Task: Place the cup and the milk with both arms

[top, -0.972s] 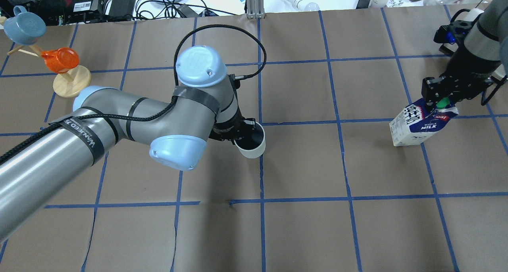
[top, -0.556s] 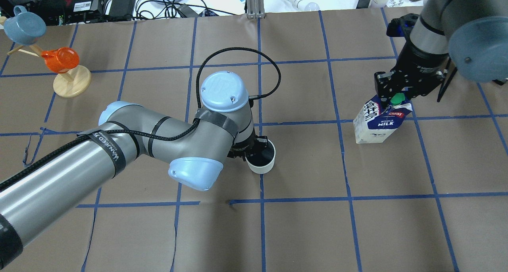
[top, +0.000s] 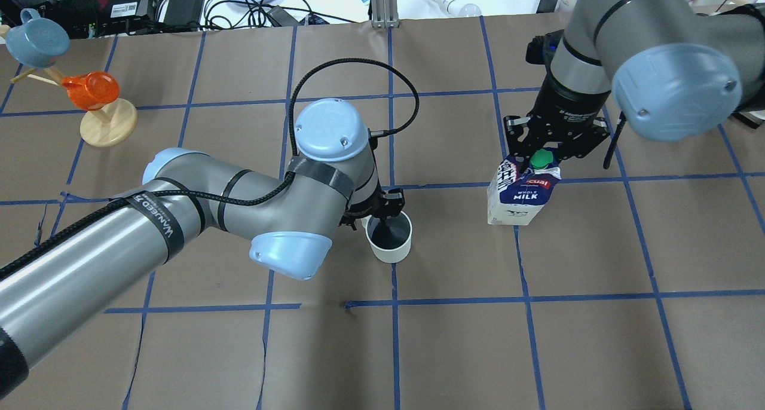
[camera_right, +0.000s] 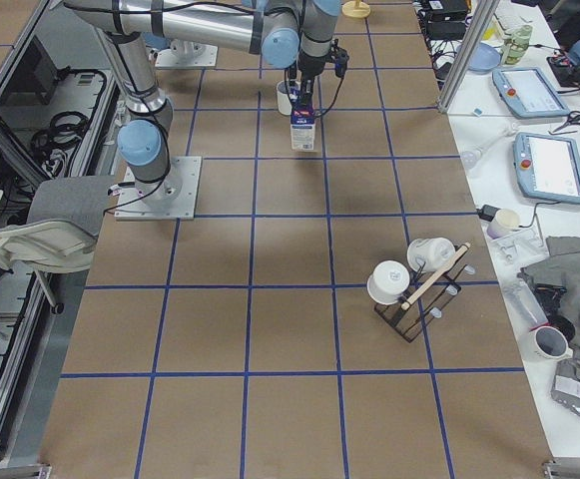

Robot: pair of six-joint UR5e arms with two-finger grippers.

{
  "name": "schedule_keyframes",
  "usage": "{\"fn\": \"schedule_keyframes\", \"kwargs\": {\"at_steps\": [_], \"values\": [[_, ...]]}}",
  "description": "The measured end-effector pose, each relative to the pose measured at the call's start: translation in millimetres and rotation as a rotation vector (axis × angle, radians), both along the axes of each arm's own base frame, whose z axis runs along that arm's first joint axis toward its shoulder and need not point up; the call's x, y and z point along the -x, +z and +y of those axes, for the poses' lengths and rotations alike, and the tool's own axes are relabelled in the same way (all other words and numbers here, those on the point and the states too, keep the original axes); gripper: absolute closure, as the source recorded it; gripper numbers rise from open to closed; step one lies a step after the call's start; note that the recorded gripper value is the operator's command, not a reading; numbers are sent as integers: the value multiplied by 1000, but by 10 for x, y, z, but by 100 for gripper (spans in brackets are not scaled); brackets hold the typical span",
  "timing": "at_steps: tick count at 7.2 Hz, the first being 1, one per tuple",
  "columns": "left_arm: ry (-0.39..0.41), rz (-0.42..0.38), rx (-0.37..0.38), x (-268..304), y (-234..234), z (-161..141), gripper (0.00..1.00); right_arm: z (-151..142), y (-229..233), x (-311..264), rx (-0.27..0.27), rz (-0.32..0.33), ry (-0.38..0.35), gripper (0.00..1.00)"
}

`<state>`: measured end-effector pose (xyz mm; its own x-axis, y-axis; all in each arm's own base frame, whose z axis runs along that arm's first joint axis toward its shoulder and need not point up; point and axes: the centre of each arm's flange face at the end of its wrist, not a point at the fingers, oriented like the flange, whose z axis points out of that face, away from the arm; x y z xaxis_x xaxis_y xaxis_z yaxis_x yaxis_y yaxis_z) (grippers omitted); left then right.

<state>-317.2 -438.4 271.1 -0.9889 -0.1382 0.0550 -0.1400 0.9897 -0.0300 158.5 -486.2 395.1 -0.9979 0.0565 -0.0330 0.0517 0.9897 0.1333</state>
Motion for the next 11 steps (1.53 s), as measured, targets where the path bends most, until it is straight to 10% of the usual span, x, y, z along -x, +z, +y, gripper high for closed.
{"fn": "schedule_keyframes", "kwargs": {"at_steps": [6, 9, 11], "values": [[-91, -24, 77, -1839, 1736, -589, 0, 365, -339, -1037, -34, -22, -48, 60], [-109, -18, 90, -1953, 2358, -719, 0, 344, -476, -1151, -24, -15, -17, 2], [-146, -19, 108, -1973, 2356, -792, 0, 352, -544, -1150, -9, -15, -14, 0]]}}
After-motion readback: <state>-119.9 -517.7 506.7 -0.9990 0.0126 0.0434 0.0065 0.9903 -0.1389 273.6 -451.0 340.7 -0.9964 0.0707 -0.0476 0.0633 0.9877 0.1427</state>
